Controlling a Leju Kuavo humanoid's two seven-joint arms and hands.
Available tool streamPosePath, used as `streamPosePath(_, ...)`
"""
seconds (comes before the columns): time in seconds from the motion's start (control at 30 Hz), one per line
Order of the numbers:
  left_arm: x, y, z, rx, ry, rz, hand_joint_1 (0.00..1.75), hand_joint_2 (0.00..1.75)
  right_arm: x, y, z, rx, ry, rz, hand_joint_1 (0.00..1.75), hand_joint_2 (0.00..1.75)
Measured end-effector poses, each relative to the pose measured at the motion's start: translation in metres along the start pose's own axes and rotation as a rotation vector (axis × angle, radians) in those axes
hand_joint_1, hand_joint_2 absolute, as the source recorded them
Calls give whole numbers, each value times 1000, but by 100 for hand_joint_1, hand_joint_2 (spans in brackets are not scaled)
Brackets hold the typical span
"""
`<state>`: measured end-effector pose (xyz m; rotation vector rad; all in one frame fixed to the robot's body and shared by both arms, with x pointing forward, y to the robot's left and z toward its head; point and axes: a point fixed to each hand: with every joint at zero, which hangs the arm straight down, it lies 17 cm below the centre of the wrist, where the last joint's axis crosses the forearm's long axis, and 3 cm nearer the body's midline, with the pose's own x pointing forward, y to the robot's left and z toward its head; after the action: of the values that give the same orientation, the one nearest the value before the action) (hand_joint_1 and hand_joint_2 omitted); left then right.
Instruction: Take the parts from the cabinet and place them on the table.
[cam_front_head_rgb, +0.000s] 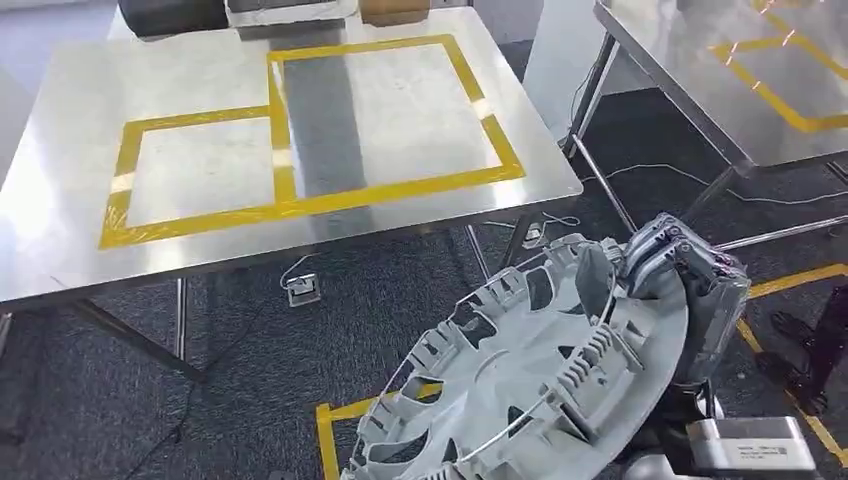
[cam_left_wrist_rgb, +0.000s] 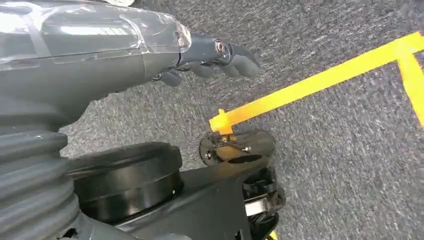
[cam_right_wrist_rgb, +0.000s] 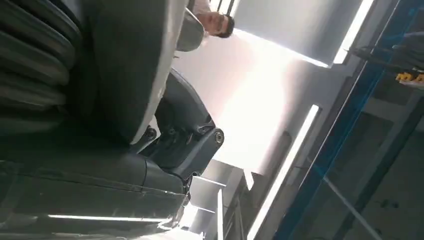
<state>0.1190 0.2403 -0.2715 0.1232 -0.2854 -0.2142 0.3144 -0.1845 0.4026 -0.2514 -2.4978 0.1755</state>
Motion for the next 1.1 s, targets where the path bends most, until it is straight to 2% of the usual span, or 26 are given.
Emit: streamPosePath(1.1, -2, 3, 0, 4, 13, -11, 0, 175, 0, 0, 4, 4, 4, 4, 175, 175)
